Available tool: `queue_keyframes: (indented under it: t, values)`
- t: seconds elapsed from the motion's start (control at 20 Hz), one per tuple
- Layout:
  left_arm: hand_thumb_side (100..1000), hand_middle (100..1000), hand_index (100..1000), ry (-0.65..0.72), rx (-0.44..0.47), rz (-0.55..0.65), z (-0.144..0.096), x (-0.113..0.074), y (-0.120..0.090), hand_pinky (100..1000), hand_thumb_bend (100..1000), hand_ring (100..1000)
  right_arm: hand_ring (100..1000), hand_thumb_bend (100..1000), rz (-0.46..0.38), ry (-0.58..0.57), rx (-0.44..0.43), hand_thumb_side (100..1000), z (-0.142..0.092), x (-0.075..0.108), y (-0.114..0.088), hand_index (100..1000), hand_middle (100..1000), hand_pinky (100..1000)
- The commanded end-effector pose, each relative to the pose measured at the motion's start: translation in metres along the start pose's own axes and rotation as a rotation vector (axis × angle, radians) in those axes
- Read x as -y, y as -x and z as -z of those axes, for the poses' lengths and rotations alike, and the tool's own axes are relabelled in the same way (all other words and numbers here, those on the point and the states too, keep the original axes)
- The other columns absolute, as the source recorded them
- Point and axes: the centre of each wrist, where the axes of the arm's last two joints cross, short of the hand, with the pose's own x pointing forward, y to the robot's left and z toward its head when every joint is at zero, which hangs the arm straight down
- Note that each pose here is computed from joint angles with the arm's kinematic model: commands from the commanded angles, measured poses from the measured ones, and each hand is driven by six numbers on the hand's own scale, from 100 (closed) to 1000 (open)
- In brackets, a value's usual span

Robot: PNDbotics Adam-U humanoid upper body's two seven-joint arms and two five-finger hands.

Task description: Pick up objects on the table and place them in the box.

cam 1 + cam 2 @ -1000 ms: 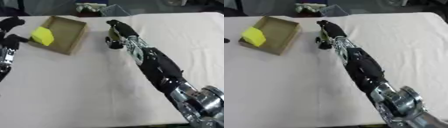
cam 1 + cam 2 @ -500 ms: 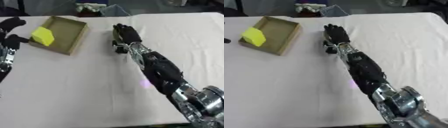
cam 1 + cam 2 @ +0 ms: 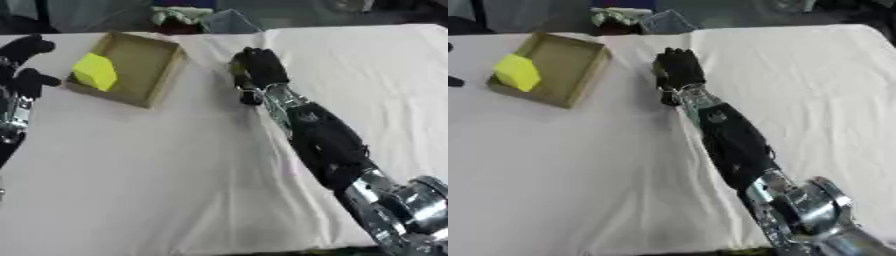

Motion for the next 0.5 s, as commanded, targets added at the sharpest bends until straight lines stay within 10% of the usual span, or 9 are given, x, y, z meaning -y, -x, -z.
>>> queue_keyframes:
  t: [0.05, 0.2, 0.45, 0.5]
  values:
    - [820, 790, 907, -0.011, 0.02, 0.025, 0.002, -0.006, -0.006, 675, 173, 937, 801, 100, -0.046, 0.05, -0.012, 237, 0.002, 0.007, 0.011, 769, 604, 818]
    - [819, 789, 907, -0.011, 0.019, 0.025, 0.002, -0.007, -0.006, 675, 170, 937, 746, 100, -0.06, 0.109, -0.003, 222, 0.004, 0.011, 0.011, 572, 385, 774]
    - [822, 789, 907, -0.013, 0.019, 0.025, 0.002, -0.007, -0.006, 675, 172, 937, 697, 100, -0.035, 0.232, 0.027, 247, 0.007, 0.021, 0.009, 403, 261, 746]
    - [820, 789, 907, -0.013, 0.02, 0.025, 0.002, -0.007, -0.006, 675, 169, 936, 694, 100, -0.026, 0.254, 0.035, 141, 0.008, 0.024, 0.008, 391, 249, 744]
